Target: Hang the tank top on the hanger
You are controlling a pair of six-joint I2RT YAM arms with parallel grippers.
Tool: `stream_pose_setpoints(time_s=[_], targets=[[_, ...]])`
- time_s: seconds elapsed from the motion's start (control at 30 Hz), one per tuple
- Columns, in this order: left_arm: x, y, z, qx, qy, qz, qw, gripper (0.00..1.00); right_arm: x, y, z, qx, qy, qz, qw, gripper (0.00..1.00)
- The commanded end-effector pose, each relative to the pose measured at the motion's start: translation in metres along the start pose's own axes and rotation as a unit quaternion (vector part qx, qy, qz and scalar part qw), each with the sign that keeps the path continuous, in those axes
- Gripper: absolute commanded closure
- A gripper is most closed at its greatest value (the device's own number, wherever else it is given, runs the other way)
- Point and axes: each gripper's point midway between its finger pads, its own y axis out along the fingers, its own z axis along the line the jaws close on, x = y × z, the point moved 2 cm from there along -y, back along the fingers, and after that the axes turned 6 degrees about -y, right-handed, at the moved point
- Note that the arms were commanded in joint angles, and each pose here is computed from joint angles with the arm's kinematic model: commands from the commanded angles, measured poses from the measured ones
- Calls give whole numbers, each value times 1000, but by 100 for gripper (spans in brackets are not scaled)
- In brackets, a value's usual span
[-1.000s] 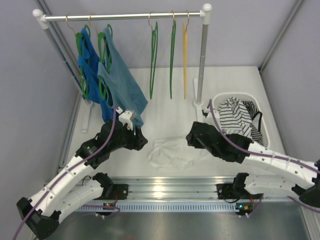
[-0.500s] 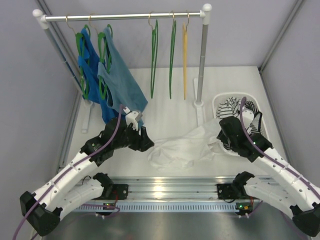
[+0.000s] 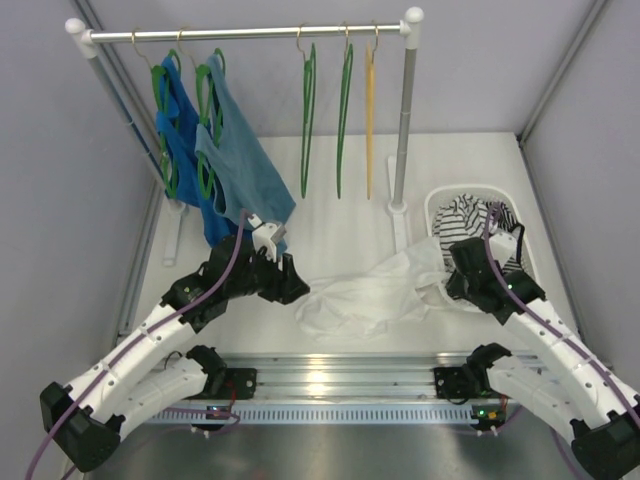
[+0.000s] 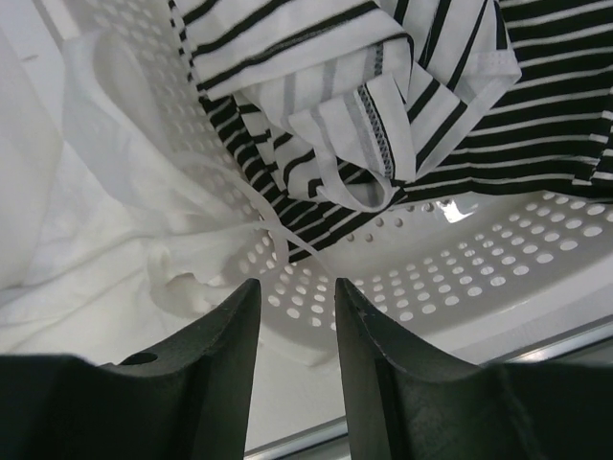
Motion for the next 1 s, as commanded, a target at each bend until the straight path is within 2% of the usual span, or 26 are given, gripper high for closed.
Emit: stream_pose_setpoints(time_s=[0.0,0.43,0.77,0.97], targets=[[8,0,-9,-25,13,-18,999,39,-11,7,-1,1,10,18,1000,63],[7,2,-10,-29,13,-14,999,39,-29,20,-5,-15,12,45,999,64],[7,2,-10,-30,14,-14,999,39,-28,15,-7,-19,18,46,999,64],[6,3,-9,-29,13,-12,999,39,-13,3,-10,-25,24,28,999,65]])
